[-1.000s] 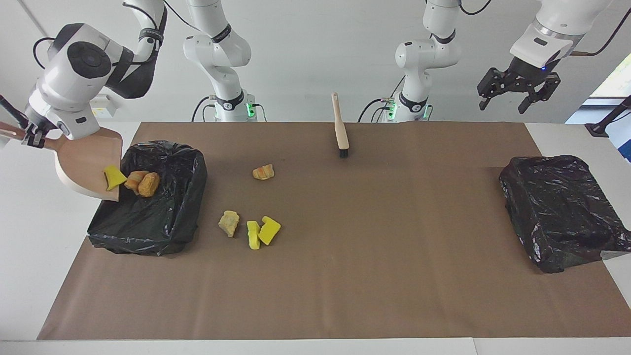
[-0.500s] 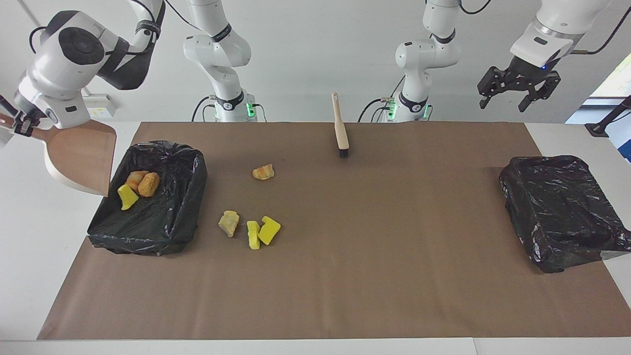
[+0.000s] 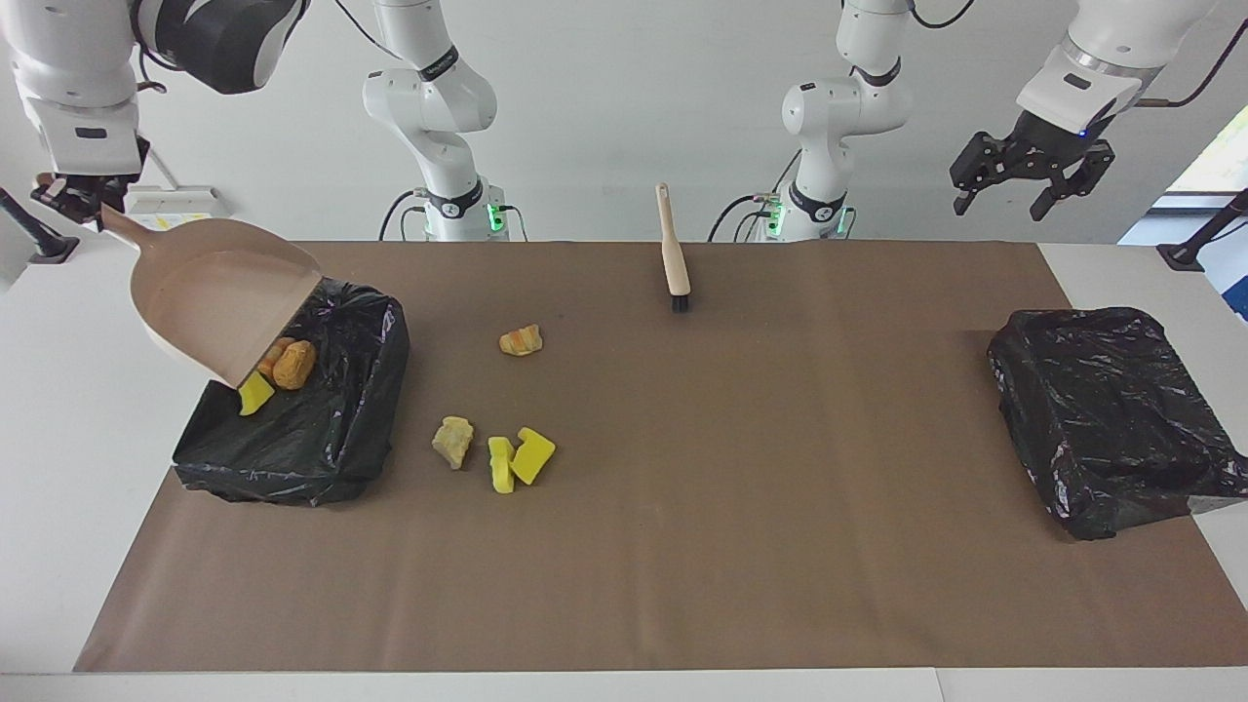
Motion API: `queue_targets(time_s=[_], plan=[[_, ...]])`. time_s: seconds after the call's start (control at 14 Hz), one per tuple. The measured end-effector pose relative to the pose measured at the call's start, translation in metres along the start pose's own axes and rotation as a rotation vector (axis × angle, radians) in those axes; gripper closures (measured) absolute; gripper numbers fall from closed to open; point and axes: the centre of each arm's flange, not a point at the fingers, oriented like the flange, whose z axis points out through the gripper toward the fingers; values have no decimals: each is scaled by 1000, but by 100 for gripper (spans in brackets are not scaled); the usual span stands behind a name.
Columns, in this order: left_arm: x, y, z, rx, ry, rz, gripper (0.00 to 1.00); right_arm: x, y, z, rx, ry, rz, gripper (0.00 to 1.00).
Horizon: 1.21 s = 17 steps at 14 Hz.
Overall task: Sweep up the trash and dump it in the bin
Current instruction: 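Bring the dustpan back and set it down with the right gripper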
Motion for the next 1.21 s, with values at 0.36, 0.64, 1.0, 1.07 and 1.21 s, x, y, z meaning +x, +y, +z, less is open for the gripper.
queue_targets(time_s=[0.36, 0.64, 1.0, 1.07, 1.21], plan=[[-1, -5, 1, -1, -6, -11, 0, 117, -41, -45, 52, 110, 340, 68], [-2, -5, 0, -1, -6, -11, 0, 198, -75, -53, 155, 163, 574, 68], [-2, -5, 1, -1, -8, -11, 0, 308, -113, -52, 261, 190, 790, 68], [-2, -5, 1, -1, -8, -11, 0, 329, -121, -50, 276, 186, 829, 68], [-2, -5, 1, -1, -9, -11, 0, 378, -141, -47, 320, 198, 912, 68]])
